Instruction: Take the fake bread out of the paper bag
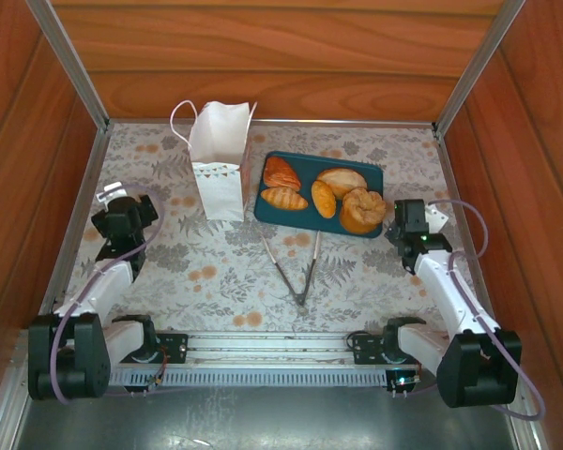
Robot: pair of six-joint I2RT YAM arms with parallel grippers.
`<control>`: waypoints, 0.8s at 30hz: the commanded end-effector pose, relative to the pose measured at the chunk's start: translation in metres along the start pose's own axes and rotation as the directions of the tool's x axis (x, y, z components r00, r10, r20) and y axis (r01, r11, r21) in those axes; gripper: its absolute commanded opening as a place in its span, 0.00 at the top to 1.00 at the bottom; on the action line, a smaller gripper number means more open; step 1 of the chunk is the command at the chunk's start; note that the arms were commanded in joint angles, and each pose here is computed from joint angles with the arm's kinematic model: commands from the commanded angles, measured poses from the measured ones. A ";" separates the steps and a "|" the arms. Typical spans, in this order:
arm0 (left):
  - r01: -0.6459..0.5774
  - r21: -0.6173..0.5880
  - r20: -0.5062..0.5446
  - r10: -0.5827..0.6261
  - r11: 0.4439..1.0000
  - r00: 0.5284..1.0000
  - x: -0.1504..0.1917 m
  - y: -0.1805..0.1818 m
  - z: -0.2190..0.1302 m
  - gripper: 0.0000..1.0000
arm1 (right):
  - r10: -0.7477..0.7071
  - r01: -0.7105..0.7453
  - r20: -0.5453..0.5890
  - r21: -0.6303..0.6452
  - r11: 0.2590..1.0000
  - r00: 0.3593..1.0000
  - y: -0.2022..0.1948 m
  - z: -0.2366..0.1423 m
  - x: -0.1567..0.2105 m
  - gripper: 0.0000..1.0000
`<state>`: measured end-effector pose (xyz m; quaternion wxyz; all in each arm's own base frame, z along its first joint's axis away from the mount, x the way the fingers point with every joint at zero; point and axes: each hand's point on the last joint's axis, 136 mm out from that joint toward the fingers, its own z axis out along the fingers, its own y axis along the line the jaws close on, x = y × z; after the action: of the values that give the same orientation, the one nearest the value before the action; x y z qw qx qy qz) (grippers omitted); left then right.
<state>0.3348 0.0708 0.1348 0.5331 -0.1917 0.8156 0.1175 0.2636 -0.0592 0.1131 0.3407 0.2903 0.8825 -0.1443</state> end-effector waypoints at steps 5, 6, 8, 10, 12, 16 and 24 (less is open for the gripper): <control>-0.114 0.104 0.105 0.103 0.988 0.989 -0.006 -0.023 0.015 0.00 | 0.030 0.005 0.306 -0.113 0.994 0.952 0.031 0.009 -0.059 0.00; -0.125 0.116 0.094 0.114 0.985 0.989 -0.001 -0.025 0.016 0.00 | 0.029 0.013 0.327 -0.126 0.992 0.945 0.035 0.009 -0.062 0.00; -0.140 0.123 0.095 0.129 0.982 0.987 0.010 -0.025 0.018 0.00 | 0.029 0.027 0.354 -0.152 0.988 0.935 0.042 0.012 -0.064 0.00; -0.158 0.143 0.102 0.144 0.977 0.984 0.012 -0.029 0.020 0.00 | 0.033 0.027 0.355 -0.163 0.986 0.934 0.047 0.019 -0.063 0.00; -0.169 0.163 0.101 0.154 0.972 0.983 0.014 -0.033 0.020 0.00 | 0.035 0.024 0.333 -0.172 0.985 0.942 0.052 0.026 -0.058 0.00; -0.117 0.255 0.110 0.091 0.960 0.990 0.011 -0.047 0.012 0.00 | 0.034 0.025 0.305 -0.188 0.982 0.952 0.059 0.038 -0.048 0.00; -0.169 0.287 0.108 0.143 0.943 0.984 0.019 -0.066 0.029 0.00 | 0.044 0.045 0.362 -0.235 0.971 0.931 0.067 0.041 -0.048 0.00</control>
<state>0.3701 0.0269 0.1029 0.5641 -0.0566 0.8219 0.0562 0.3439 -0.0454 0.0988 0.4987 0.2219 0.8323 -0.0970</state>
